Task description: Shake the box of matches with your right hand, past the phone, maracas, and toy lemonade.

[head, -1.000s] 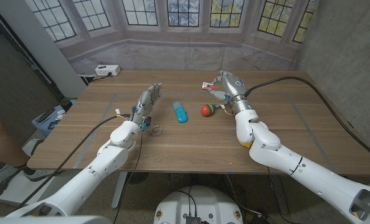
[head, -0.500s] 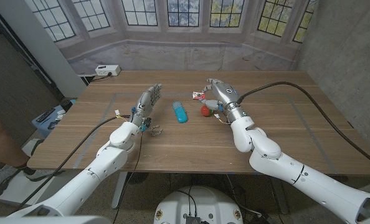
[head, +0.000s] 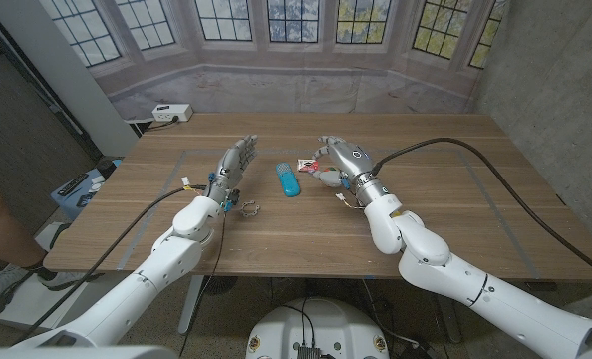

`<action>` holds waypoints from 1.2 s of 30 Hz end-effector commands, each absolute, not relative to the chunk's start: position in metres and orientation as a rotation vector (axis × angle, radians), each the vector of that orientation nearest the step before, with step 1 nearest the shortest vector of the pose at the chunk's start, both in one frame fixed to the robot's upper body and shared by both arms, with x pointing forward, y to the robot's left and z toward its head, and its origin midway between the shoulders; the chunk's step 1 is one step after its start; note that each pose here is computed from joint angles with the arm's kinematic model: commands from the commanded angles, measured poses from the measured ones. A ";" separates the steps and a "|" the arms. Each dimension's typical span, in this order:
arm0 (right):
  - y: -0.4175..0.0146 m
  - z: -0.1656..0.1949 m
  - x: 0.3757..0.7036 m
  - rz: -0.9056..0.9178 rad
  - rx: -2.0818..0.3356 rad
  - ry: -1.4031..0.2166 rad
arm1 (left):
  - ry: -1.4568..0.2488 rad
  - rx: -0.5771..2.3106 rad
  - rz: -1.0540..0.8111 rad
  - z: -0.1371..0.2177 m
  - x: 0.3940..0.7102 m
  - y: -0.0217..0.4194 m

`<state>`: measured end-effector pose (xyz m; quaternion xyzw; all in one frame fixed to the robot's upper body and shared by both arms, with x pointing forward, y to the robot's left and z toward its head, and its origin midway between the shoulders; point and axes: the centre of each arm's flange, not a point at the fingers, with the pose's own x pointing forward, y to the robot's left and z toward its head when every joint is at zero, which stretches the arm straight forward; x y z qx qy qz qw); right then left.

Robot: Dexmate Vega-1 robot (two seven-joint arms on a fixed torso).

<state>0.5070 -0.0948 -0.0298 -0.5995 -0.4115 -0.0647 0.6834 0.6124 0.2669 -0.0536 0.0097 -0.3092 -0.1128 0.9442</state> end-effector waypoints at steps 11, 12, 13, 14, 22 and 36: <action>-0.094 -0.003 0.521 -0.233 -1.323 -0.925 | -0.620 0.024 -0.225 -0.052 0.618 0.280; -0.096 -0.001 0.522 -0.241 -1.320 -0.925 | -0.619 0.024 -0.225 -0.052 0.618 0.280; -0.097 0.000 0.523 -0.247 -1.318 -0.925 | -0.618 0.025 -0.224 -0.052 0.618 0.280; -0.099 0.002 0.523 -0.256 -1.314 -0.924 | -0.618 0.025 -0.225 -0.052 0.618 0.279; -0.111 0.012 0.530 -0.309 -1.281 -0.916 | -0.618 0.037 -0.228 -0.050 0.615 0.277; -0.132 0.029 0.549 -0.388 -1.220 -0.869 | -0.614 0.047 -0.231 -0.049 0.612 0.272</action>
